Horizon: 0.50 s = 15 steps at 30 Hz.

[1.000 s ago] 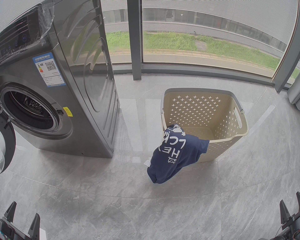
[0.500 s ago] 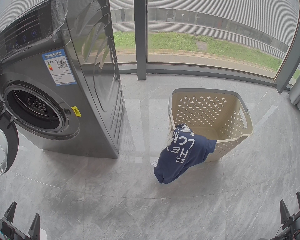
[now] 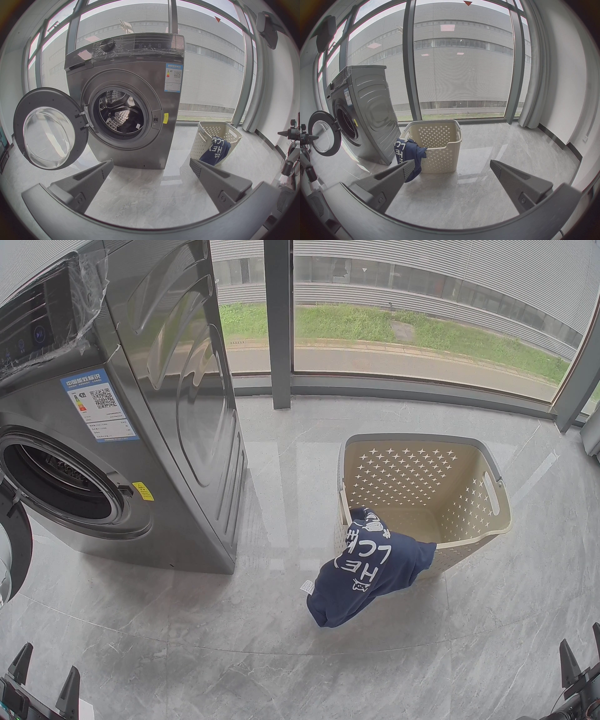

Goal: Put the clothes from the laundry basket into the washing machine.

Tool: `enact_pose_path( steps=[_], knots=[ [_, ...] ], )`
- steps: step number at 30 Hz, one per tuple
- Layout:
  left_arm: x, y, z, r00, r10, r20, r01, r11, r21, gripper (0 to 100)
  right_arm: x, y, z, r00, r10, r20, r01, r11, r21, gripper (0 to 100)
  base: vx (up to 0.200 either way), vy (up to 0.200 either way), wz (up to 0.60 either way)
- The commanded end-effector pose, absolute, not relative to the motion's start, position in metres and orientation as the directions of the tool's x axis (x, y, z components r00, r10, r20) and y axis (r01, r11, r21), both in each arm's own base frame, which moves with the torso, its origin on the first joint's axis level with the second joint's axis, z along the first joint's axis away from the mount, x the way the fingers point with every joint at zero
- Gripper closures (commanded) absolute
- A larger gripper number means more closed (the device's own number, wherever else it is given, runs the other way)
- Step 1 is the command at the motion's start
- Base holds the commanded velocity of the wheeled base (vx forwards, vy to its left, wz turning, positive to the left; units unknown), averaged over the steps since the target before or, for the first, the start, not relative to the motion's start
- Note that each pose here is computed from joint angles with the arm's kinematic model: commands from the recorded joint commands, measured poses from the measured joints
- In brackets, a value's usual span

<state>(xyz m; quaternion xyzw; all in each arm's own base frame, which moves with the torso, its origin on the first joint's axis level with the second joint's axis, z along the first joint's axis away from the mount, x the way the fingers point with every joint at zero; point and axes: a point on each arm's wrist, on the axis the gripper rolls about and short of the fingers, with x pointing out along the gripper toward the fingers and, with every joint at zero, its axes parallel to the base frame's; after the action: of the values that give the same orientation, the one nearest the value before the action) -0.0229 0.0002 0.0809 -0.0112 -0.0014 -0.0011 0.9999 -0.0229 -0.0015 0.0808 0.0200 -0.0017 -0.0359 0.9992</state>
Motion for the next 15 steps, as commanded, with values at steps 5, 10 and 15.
enact_pose_path(
  steps=[5, 10, 15],
  knots=[
    [-0.022, 0.000, 0.076, 1.000, -0.003, -0.003, 0.003, 1.000, -0.020, 0, -0.025, -0.001, 0.083, 0.997, -0.066, 0.031, 0.065, 0.997, 0.045, 0, 0.000, 0.000, 0.00],
    [-0.022, 0.000, 0.076, 1.000, -0.002, -0.003, 0.001, 1.000, -0.017, 0, -0.029, 0.000, 0.152, 0.992, 0.014, 0.122, -0.025, 0.996, 0.088, 0, 0.000, 0.000, 0.00],
    [-0.022, 0.000, 0.076, 1.000, -0.003, -0.003, 0.003, 1.000, -0.020, 0, 0.030, 0.003, 0.148, 0.967, 0.128, -0.221, -0.097, 0.985, 0.145, 0, 0.000, 0.000, 0.00]
  ],
)
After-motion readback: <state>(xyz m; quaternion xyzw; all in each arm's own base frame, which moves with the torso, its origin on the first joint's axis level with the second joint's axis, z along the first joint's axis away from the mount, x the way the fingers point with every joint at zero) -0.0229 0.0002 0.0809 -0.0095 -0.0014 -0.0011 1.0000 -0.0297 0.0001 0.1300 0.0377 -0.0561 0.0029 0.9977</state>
